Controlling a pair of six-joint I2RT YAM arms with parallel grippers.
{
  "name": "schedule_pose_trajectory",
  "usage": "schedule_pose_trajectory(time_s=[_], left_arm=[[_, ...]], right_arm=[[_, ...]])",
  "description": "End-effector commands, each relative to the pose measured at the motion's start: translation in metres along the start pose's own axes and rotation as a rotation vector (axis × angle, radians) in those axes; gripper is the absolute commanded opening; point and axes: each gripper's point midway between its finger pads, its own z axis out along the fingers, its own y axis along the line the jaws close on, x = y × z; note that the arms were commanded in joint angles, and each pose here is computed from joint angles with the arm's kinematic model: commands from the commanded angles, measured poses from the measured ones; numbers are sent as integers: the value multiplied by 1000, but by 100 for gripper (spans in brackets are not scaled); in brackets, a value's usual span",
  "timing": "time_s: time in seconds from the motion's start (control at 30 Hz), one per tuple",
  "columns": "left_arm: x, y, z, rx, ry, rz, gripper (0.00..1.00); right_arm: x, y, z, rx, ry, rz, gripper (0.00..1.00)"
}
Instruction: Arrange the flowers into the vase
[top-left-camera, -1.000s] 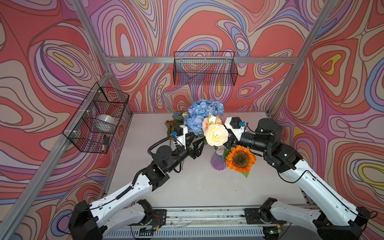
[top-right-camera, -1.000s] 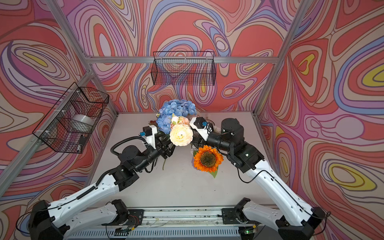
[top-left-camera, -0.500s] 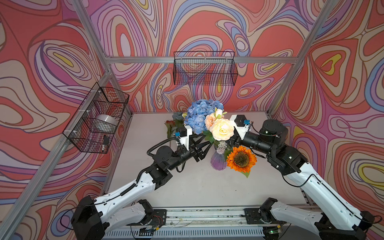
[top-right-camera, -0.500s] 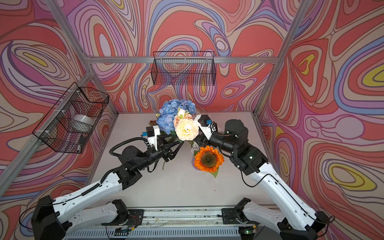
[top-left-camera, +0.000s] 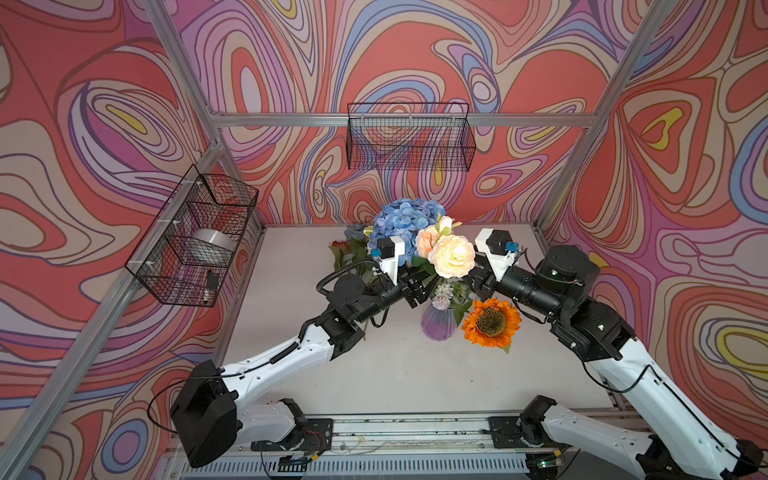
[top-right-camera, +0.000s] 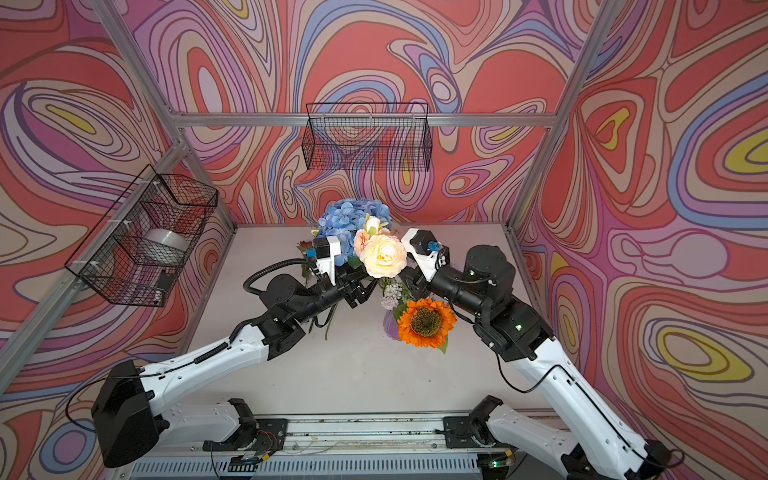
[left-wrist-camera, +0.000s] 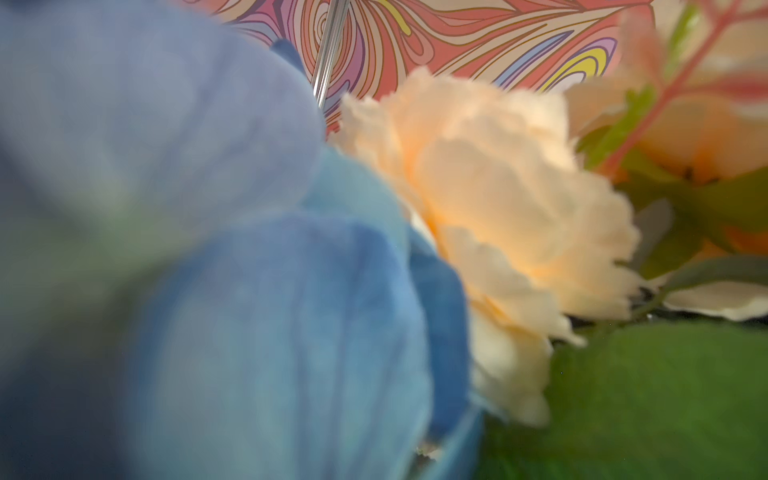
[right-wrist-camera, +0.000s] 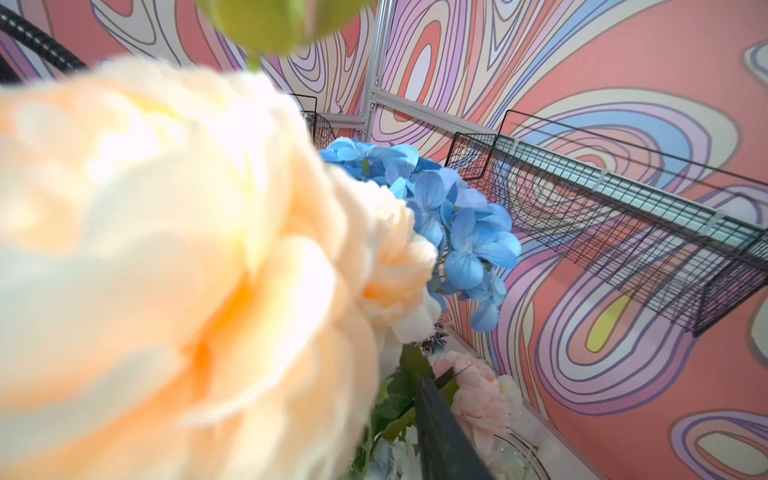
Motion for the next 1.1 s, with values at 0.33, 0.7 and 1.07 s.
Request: schedule_pose_trajectory(time_s=[0.33, 0.7, 1.07], left_arm=[[-17, 0, 12, -9, -49, 64, 20], [32, 15, 6, -56, 87, 37, 11], [49, 15, 4, -75, 131, 32, 10]], right_arm=[[7, -82, -19, 495, 52, 27, 42], [50, -120, -50, 822, 135, 173, 64], [106, -136, -98, 1013, 200, 363, 79]])
